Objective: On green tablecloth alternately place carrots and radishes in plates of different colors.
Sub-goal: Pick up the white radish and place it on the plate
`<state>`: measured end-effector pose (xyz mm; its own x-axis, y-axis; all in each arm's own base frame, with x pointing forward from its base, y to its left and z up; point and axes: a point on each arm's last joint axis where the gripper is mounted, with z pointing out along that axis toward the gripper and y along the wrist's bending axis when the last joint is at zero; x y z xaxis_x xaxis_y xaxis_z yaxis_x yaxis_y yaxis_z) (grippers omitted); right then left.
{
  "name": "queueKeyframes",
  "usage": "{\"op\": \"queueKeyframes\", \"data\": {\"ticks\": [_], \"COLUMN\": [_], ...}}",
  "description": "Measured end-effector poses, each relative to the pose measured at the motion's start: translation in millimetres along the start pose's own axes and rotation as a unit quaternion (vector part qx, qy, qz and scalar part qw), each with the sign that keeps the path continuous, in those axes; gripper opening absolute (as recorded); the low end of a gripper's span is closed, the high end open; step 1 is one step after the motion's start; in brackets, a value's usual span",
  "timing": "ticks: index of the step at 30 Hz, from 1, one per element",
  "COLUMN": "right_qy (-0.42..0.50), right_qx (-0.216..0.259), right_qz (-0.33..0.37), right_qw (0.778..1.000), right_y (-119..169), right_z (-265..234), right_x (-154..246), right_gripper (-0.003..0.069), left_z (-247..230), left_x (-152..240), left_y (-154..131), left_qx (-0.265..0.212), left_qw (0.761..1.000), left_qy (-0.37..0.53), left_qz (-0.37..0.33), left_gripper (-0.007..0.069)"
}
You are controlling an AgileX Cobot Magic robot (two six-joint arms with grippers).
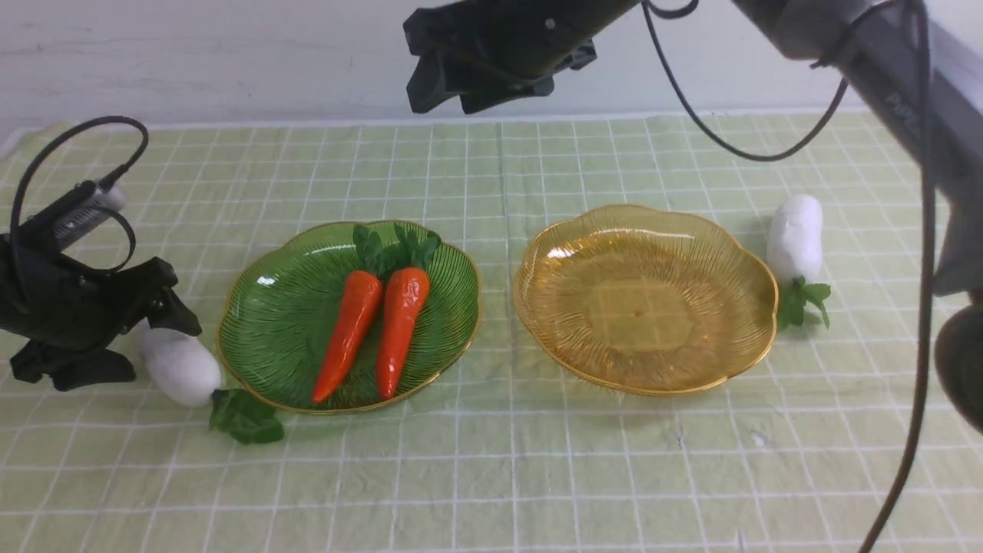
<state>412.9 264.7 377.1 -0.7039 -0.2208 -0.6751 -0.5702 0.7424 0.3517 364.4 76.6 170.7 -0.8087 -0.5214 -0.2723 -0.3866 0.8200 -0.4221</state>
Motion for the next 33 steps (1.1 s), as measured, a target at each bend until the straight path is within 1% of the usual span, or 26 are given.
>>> {"op": "queueKeyframes", "data": {"ticks": [2,3,5,6,7,10,12,14,16,19,20,21,22,23,25,27,28,29,30,31,32,33], "right_qy": [-0.003,-0.006,-0.012,-0.016,-0.02,-0.028,-0.02,-0.014,-0.002,0.012,0.017,0.025,0.039,0.046,0.057,0.065,0.067,0.073,0.073,0.075,0.087,0.088], "right_qx": [0.007,0.013,0.028,0.046,0.063,0.123,0.167,0.208,0.241,0.279,0.286,0.297,0.307,0.309,0.306,0.298,0.289,0.284,0.282,0.276,0.263,0.259], "right_qz": [-0.005,-0.009,-0.018,-0.022,-0.028,-0.05,-0.057,-0.054,-0.036,0.004,0.016,0.036,0.074,0.097,0.158,0.202,0.232,0.247,0.249,0.263,0.282,0.286], "right_qw": [1.0,1.0,0.999,0.999,0.997,0.991,0.984,0.977,0.97,0.96,0.958,0.954,0.948,0.945,0.937,0.931,0.926,0.924,0.923,0.921,0.919,0.919], "right_y": [0.7,1.0,0.8,-0.3,-1.2,-6.0,-16.2,-28.9,-46.6,-82.2,-91.7,-112.9,-138.3,-153.0,-188.2,-214.7,-233.6,-245.0,-247.4,-257.5,-275.3,-279.8], "right_z": [-4.7,-8.5,-15.3,-21.0,-26.7,-51.7,-65.7,-83.8,-94.3,-110.4,-113.6,-117.1,-121.1,-122.6,-126.2,-125.2,-125.0,-121.1,-120.5,-117.8,-104.3,-99.1], "right_x": [-1.2,-2.2,-3.9,-5.2,-6.0,-7.0,-3.1,1.8,8.8,18.6,21.4,27.9,36.9,42.8,57.4,69.1,77.1,82.4,83.4,88.0,98.1,100.7], "right_gripper": [0.037,0.0371,0.0371,0.0371,0.037,0.0359,0.0344,0.0328,0.0313,0.0303,0.0302,0.0301,0.03,0.0299,0.0299,0.0305,0.0318,0.0333,0.0333,0.0353,0.0402,0.0419], "left_z": [7.2,10.8,15.4,15.0,13.4,-6.6,-26.3,-52.0,-78.3,-107.0,-110.0,-115.5,-116.9,-115.1,-105.6,-90.9,-77.5,-68.1,-63.1,-52.2,-28.0,-17.1], "left_x": [-1.2,-2.2,-2.7,-3.1,-3.8,-12.7,-19.5,-28.2,-34.7,-33.2,-29.2,-25.5,-13.2,-3.8,14.4,30.0,44.7,53.0,55.0,65.4,83.2,88.0], "left_y": [0.9,2.2,4.3,5.9,7.5,8.4,0.7,-14.9,-37.7,-85.7,-101.9,-120.5,-155.4,-175.7,-209.3,-237.5,-259.9,-271.7,-274.3,-286.9,-304.0,-307.9], "left_qx": [0.002,0.001,-0.002,-0.005,-0.007,-0.008,0.0,0.015,0.032,0.069,0.082,0.098,0.125,0.143,0.171,0.195,0.214,0.223,0.225,0.235,0.242,0.242], "left_qw": [1.0,1.0,1.0,1.0,1.0,1.0,0.999,0.997,0.992,0.979,0.974,0.968,0.956,0.946,0.932,0.921,0.913,0.91,0.91,0.907,0.904,0.905], "left_qy": [0.003,0.003,0.004,0.005,0.008,0.019,0.019,0.005,-0.018,-0.053,-0.057,-0.065,-0.066,-0.065,-0.059,-0.056,-0.061,-0.064,-0.062,-0.069,-0.074,-0.076], "left_qz": [-0.001,-0.003,-0.005,-0.006,-0.002,0.022,0.042,0.076,0.118,0.185,0.203,0.222,0.255,0.282,0.314,0.332,0.341,0.343,0.342,0.343,0.345,0.343], "left_gripper": [0.0603,0.058,0.0504,0.0421,0.0412,0.0421,0.0421,0.0421,0.0421,0.0421,0.0421,0.0421,0.0421,0.0421,0.0421,0.0421,0.0421,0.0421,0.0421,0.0421,0.0421,0.0421]}}
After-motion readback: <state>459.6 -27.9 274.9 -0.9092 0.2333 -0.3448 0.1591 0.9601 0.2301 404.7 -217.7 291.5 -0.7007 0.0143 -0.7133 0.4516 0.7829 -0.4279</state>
